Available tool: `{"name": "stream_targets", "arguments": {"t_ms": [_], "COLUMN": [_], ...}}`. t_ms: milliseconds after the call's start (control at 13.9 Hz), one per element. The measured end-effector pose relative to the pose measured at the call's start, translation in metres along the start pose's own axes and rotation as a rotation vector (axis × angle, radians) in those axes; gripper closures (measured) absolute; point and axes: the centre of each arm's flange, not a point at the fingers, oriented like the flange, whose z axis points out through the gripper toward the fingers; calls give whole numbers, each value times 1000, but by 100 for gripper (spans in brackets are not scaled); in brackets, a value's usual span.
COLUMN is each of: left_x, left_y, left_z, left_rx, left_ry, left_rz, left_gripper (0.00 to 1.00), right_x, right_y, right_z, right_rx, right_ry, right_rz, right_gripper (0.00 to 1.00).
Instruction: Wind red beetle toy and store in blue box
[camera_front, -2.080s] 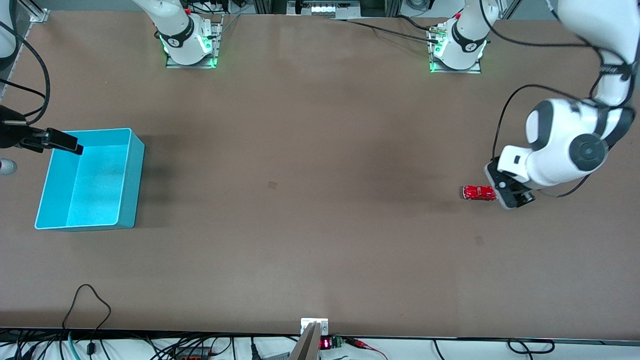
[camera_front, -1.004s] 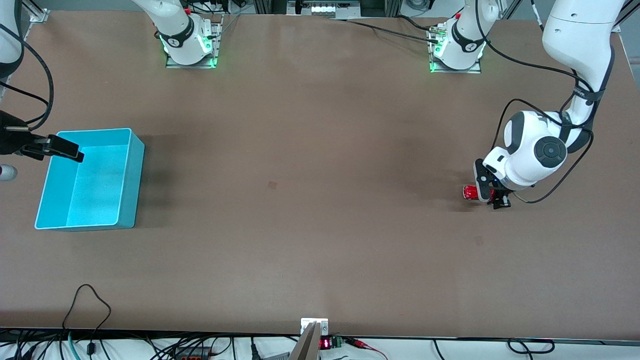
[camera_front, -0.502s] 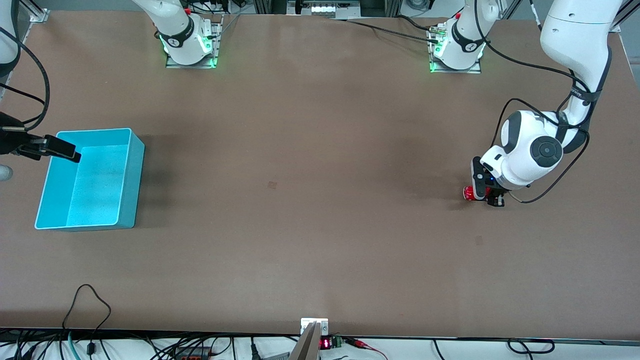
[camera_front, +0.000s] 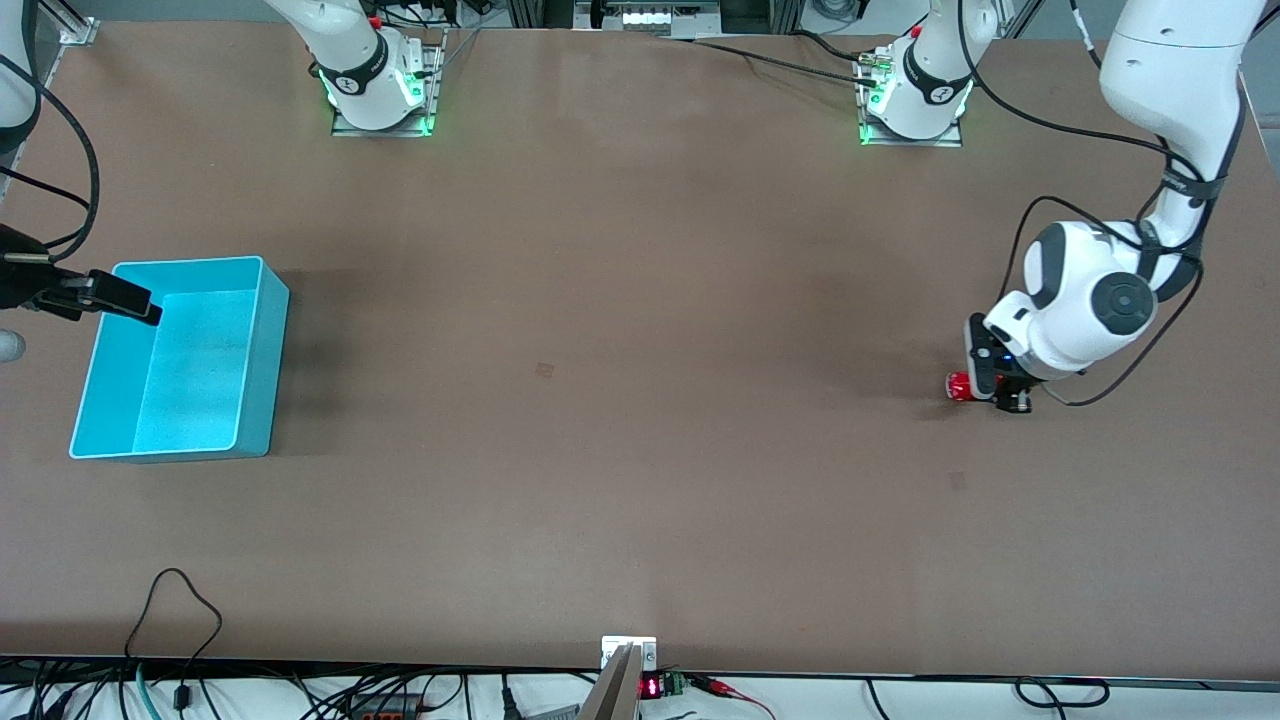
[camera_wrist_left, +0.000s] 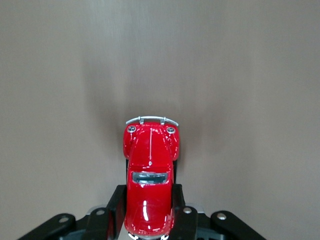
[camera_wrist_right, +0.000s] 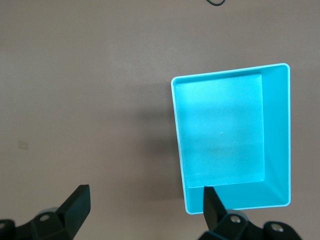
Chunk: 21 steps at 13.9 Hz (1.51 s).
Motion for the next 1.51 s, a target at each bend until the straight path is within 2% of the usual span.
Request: {"name": "stream_targets", "arguments": {"t_ms": [359, 861, 1004, 1291, 1363, 1506], "left_x": [-70, -87, -88, -84, -79, -69], "left_y": [2, 3, 4, -14, -19, -30], "left_z": [5, 6, 8, -22, -37, -71], "left_rx": [6, 9, 7, 27, 10, -32], "left_ry": [-1, -1, 0, -3, 0, 6], "left_rz": [-1, -25, -15, 27, 36, 53], "left_gripper": [59, 59, 44, 6, 0, 0], "right_x": [0, 0, 0, 0, 0, 0], "right_y": [0, 0, 0, 0, 0, 0], "right_z": [0, 0, 0, 0, 0, 0], "right_rx": [0, 0, 0, 0, 0, 0], "right_ry": [0, 0, 0, 0, 0, 0], "right_rz": [0, 0, 0, 0, 0, 0], "right_gripper": [0, 0, 0, 0, 0, 0]}}
